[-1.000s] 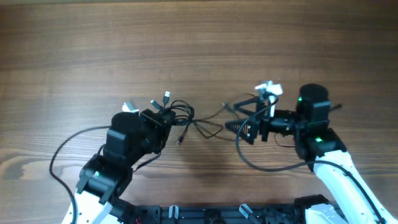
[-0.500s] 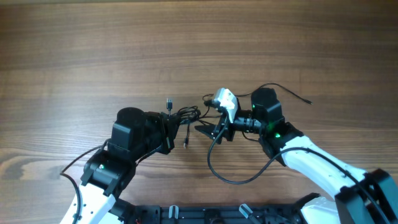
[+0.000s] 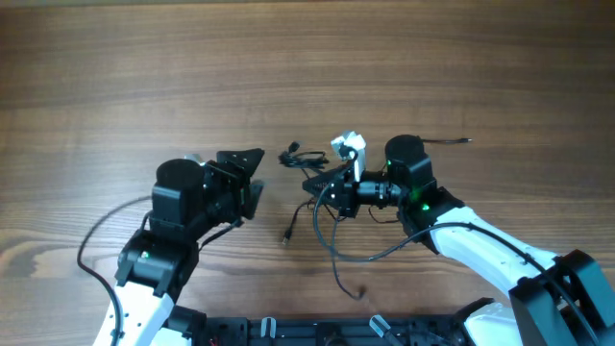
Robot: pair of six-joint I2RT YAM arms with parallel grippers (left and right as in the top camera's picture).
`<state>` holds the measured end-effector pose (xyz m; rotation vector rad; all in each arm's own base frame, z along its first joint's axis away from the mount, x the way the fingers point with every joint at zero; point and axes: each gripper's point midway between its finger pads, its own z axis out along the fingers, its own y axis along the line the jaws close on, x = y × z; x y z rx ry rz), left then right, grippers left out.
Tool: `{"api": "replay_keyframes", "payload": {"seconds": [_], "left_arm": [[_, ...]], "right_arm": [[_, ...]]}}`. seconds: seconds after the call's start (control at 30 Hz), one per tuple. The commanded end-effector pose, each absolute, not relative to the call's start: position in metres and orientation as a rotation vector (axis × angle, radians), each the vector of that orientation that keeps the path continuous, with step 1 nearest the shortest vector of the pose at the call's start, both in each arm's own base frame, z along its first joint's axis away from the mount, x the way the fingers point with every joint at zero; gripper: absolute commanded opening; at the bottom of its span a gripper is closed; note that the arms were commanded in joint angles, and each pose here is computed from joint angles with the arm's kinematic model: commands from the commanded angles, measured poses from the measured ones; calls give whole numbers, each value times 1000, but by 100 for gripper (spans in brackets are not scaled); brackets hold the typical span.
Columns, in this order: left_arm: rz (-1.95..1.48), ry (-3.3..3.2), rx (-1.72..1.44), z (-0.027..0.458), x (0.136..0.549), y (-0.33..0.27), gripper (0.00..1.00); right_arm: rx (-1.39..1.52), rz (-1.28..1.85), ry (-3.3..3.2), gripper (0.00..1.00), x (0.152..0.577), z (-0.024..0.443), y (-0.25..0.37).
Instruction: Untangle cables
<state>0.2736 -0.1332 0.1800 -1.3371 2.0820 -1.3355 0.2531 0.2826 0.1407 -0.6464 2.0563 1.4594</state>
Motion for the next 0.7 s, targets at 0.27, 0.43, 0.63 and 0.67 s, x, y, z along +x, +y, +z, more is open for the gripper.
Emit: {"api": "replay_keyframes", "payload": {"seconds": [0.27, 0.43, 0.63, 0.67], "left_arm": [[-1140, 2036, 216, 231, 256, -177, 62], [-958, 1996, 562, 213, 245, -182, 68], [-949, 2114, 625, 175, 245, -194, 63], [-949, 2118, 624, 173, 248, -195, 60]], "right_arm": [[-554, 1710, 2151, 4, 236, 149, 282], [-458, 1912, 2255, 4, 218, 157, 283], [-540, 2013, 2246, 4, 202, 164, 282], [-542, 2013, 2245, 4, 202, 164, 282]]}}
